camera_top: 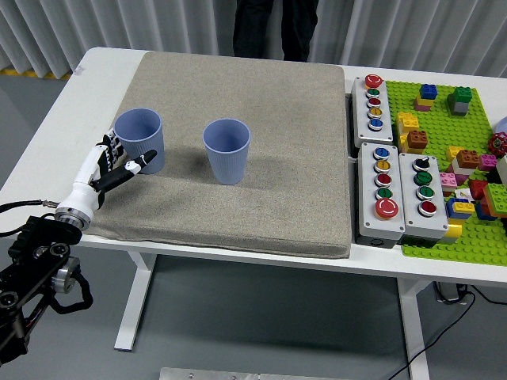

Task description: Pick cup pour cup place

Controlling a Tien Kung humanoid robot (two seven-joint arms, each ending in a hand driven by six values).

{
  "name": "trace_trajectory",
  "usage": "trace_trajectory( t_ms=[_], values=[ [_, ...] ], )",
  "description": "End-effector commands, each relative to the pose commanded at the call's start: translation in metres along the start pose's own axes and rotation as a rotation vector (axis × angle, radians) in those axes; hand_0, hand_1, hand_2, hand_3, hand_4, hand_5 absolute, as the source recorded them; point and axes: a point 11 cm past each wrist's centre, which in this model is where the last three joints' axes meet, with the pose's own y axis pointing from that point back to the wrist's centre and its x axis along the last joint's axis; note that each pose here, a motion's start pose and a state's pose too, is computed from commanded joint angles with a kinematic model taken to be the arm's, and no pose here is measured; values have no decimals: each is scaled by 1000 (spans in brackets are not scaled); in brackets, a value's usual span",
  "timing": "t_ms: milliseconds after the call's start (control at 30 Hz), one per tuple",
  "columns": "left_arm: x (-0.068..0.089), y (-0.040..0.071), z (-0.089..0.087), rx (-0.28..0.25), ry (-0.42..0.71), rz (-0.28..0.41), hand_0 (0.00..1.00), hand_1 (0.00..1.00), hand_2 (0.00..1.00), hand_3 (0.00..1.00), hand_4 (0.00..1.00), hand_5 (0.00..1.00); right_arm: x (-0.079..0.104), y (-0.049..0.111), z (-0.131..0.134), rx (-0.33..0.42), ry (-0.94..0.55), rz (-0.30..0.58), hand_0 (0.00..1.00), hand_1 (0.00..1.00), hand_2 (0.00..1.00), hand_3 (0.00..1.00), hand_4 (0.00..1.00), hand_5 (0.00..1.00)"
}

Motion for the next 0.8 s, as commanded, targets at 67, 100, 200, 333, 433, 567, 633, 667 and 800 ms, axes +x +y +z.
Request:
trace_trajectory(
  t_ms=[67,100,200,333,433,567,633,667,800],
  values=[
    [-2,-2,0,-1,2,1,996,967,998,998,998,426,0,0,0,1,-1,0,689,659,583,589,2,60],
    [-2,-4,0,-1,3,3,996,967,998,998,998,426,0,0,0,1,-1,0,689,659,583,589,2,60],
    [-4,-7,0,0,0,6,996,967,998,998,998,429,0,0,-1,2,-2,0,689,659,583,589,2,61],
    [-5,-11,1,0,-7,10,996,967,998,998,998,429,0,0,-1,2,-2,0,689,659,583,589,2,61],
    [-7,-14,1,2,-16,12,996,967,998,998,996,427,0,0,-1,3,-1,0,689,659,583,590,2,60],
    [-8,-17,-2,12,-31,17,996,967,998,998,996,427,1,0,-2,4,-2,1,689,659,583,590,2,60],
    [-8,-18,-3,17,-36,21,996,967,998,998,995,426,0,0,-3,5,-3,0,689,659,583,589,2,60],
    [-8,-19,-4,19,-40,22,996,967,998,998,995,426,0,0,-3,5,-3,0,689,659,583,589,2,60],
    [-8,-22,-5,24,-45,28,996,966,998,998,992,427,1,0,-3,5,-3,0,689,659,583,589,2,61]
  ],
)
